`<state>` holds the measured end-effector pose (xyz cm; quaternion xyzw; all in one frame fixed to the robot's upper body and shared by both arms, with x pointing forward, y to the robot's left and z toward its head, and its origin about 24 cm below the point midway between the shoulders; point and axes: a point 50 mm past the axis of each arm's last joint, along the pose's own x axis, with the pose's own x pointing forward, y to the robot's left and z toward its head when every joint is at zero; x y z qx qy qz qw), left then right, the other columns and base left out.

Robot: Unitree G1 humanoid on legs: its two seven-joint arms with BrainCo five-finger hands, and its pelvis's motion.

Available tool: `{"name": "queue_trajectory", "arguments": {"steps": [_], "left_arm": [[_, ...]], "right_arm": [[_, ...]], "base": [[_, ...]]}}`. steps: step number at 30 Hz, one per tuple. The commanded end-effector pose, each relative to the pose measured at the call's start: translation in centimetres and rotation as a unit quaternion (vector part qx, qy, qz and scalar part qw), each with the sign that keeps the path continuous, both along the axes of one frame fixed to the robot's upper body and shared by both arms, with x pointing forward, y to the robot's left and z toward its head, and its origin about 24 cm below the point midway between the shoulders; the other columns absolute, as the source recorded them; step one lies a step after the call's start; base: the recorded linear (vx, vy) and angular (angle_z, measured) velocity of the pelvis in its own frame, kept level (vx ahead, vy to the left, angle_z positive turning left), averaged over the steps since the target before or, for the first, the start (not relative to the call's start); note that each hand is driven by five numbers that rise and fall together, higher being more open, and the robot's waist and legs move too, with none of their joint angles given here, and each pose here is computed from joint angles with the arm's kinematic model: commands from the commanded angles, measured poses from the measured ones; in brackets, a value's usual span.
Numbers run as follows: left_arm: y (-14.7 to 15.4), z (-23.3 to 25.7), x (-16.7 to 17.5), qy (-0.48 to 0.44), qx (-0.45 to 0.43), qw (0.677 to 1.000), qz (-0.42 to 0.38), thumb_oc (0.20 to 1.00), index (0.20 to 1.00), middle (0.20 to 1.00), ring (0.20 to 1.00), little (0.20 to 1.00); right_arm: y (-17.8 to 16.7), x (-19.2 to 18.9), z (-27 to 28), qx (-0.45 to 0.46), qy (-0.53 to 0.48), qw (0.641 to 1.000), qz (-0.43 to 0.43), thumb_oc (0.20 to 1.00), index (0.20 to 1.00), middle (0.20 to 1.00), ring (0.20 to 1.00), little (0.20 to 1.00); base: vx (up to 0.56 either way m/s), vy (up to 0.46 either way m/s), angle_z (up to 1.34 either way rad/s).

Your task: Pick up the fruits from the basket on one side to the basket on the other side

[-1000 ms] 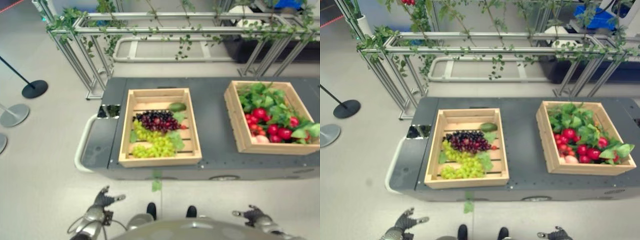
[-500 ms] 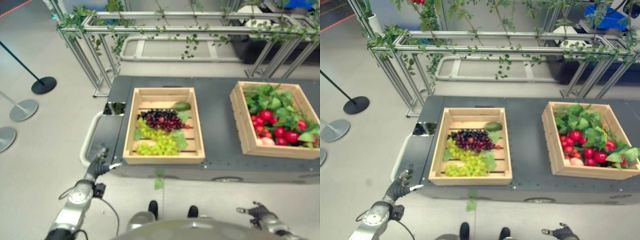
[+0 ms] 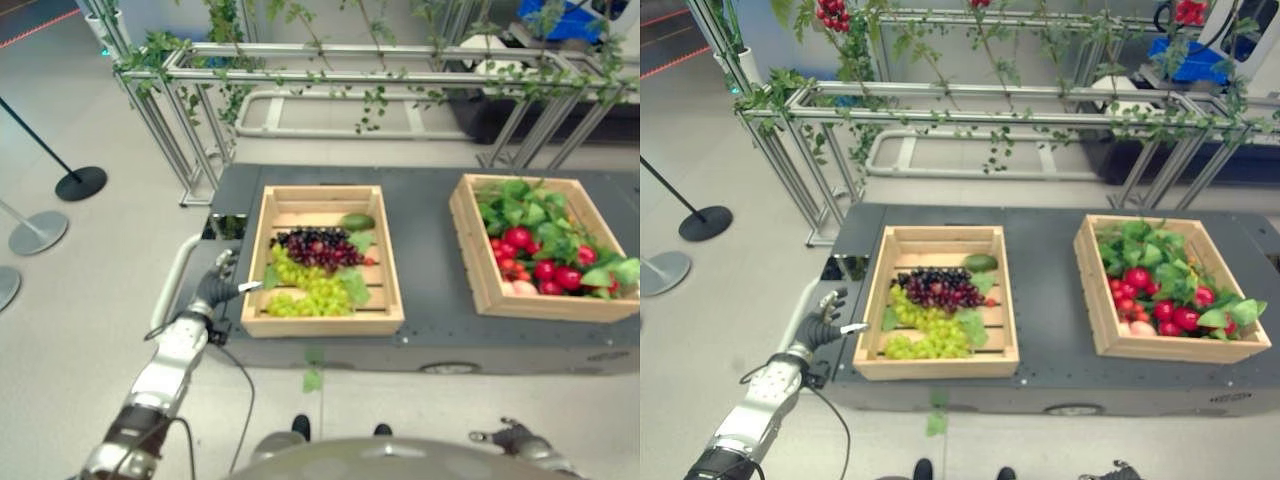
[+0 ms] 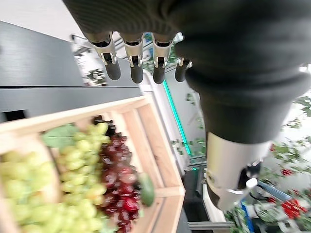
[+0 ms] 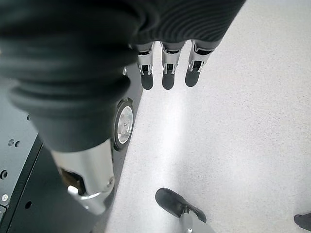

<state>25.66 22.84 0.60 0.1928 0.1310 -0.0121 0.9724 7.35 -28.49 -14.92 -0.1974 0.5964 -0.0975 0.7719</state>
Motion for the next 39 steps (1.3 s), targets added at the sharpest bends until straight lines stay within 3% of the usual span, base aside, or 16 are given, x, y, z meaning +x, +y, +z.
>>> {"name": "queue_trajectory", "arguments": {"steps": [1,6,12,22,39], "left_arm": [[-0.7,3.1,3.0,-0.081,0.020,0.997,-0.009,1.000,1.000,1.000,1.000,1.000],[-2.5,5.1,6.7,-0.116,0.081,0.990,-0.028,1.000,1.000,1.000,1.000,1.000],[-3.2,6.0,8.6,-0.111,0.127,0.985,-0.048,1.000,1.000,1.000,1.000,1.000],[-1.6,7.6,11.1,-0.078,0.207,0.975,-0.026,1.000,1.000,1.000,1.000,1.000],[2.7,7.0,11.5,0.007,0.317,0.948,0.028,1.000,1.000,1.000,1.000,1.000]], "right_arm": [[-0.1,1.4,0.3,-0.016,-0.003,0.999,0.034,1.000,1.000,1.000,1.000,1.000],[-0.1,2.5,0.5,-0.025,-0.016,0.998,0.056,1.000,1.000,1.000,1.000,1.000],[-0.6,4.8,1.4,-0.040,-0.048,0.996,0.064,1.000,1.000,1.000,1.000,1.000],[-1.5,6.8,2.5,-0.054,-0.076,0.994,0.063,1.000,1.000,1.000,1.000,1.000],[-1.5,8.9,3.5,-0.048,-0.126,0.990,0.044,1.000,1.000,1.000,1.000,1.000]], "base": [[-0.02,0.004,-0.11],[-0.06,0.006,-0.11],[-0.10,0.025,-0.09],[-0.06,0.020,-0.05],[-0.01,0.002,0.00]]}}
